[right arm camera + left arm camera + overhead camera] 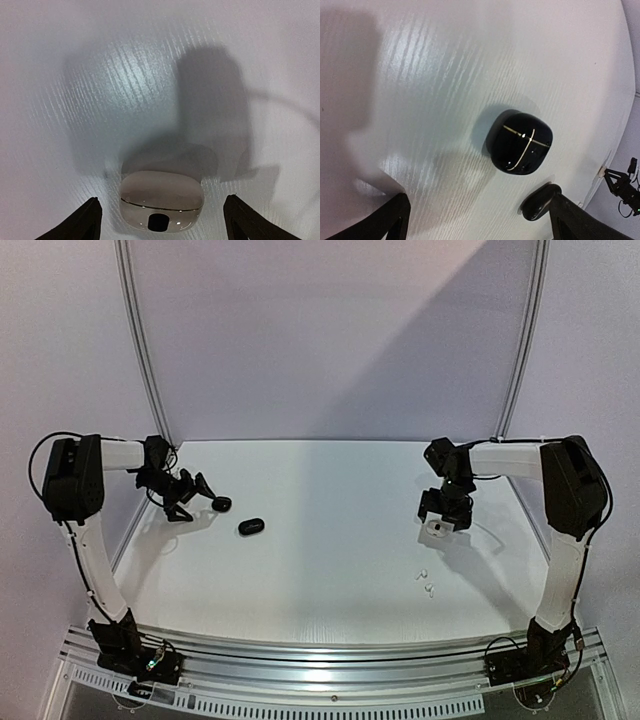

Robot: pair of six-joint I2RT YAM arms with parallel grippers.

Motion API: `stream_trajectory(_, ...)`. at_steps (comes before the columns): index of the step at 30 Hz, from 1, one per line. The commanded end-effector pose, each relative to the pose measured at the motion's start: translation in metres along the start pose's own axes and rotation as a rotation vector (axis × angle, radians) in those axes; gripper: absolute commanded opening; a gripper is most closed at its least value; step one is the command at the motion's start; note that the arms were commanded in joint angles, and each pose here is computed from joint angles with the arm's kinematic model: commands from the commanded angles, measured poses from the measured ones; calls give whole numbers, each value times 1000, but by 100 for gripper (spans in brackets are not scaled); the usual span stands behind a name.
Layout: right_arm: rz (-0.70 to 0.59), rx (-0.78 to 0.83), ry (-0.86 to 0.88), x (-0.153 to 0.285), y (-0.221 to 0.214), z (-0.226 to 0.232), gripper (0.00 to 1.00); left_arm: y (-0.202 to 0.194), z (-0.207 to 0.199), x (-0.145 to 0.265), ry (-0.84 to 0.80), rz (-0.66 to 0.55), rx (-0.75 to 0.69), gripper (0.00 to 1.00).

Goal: Insert the wireless bluetooth earbuds into the charging case

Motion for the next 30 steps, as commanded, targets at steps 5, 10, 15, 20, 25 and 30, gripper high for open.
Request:
stream_trajectory(5,38,-26,31,-30,-9,1,69,-2,8,17,84,-34,24,99)
stream_trajectory(10,32,-16,3,-29,-7,-3,45,3,-14,34,32,-72,10,99)
stream_trajectory(15,-23,19,42,-10,9,6,27,-2,-49,47,-43,-74,-49,98)
stream_trajectory(20,-277,70,191,67,66,45,19,5,-114,84,-161,-150,-311,94)
stream_trajectory(25,-732,169,440,219,112,104,18,1,-210,156,-278,-384,-830,92)
stream_trajectory(30,-1047,199,693,347,113,145,16,-37,-265,199,-489,-556,-1201,92)
Point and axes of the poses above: each gripper's point midway between its finger pads, its own x axis back along the fingers, its own z axis along the line the jaws close on, y = z × x, the point moved 1 cm from there along x, back along the fingers, and after that the axes turned 7 degrees about x, right-handed, at the moved point
